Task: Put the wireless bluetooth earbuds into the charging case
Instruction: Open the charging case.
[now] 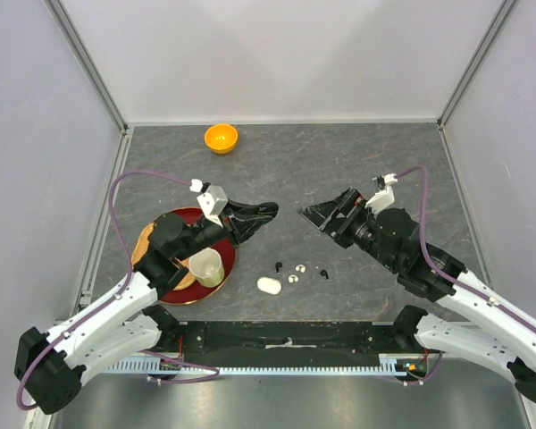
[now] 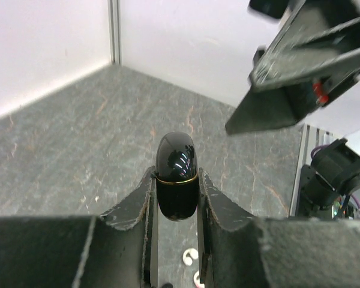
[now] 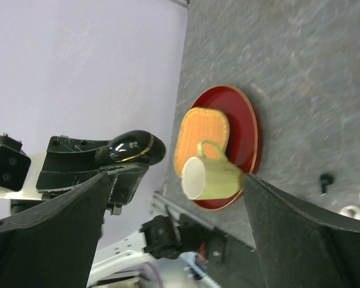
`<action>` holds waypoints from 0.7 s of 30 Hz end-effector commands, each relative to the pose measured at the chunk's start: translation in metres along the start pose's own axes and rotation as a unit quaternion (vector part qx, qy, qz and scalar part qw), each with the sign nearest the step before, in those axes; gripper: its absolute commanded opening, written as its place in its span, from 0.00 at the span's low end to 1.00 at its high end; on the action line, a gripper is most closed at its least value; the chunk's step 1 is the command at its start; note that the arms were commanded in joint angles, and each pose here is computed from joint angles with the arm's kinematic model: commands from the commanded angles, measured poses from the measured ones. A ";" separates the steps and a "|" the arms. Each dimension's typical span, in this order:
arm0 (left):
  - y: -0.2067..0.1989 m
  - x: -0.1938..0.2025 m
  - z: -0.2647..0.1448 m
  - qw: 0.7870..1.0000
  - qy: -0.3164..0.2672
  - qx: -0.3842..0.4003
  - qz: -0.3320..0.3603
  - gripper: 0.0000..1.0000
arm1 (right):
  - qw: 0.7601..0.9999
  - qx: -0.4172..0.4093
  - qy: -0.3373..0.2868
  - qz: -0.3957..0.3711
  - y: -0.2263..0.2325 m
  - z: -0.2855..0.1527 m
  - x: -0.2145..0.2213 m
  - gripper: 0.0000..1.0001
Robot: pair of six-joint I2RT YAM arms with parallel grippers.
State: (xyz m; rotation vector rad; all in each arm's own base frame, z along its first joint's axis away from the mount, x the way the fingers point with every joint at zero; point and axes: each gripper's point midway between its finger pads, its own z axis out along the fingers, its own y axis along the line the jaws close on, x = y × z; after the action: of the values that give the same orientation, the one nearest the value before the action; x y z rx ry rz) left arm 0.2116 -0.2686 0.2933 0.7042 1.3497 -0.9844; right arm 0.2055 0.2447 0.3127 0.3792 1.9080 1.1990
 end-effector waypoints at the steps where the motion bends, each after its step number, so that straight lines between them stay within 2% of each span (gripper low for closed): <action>1: -0.010 -0.037 -0.003 0.995 -0.079 0.021 0.048 0.02 | 0.989 -0.050 0.030 0.138 0.021 0.000 0.011 0.98; 8: -0.019 -0.039 -0.001 0.996 -0.079 0.045 0.020 0.02 | 0.973 -0.111 0.072 0.189 0.042 0.013 0.027 0.98; 10: -0.021 -0.036 -0.002 0.996 -0.077 0.050 0.013 0.02 | 0.962 -0.151 0.086 0.212 0.057 0.009 0.028 0.98; 21: -0.025 -0.029 -0.004 0.996 -0.071 0.059 0.006 0.02 | 0.942 -0.170 0.131 0.259 0.063 0.033 0.040 0.98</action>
State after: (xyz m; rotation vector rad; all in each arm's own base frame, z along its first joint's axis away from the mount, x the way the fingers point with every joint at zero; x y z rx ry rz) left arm 0.1979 -0.2701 0.3090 0.7136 1.2333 -1.0475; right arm 0.1982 0.3174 0.3084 0.5919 1.9225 1.8129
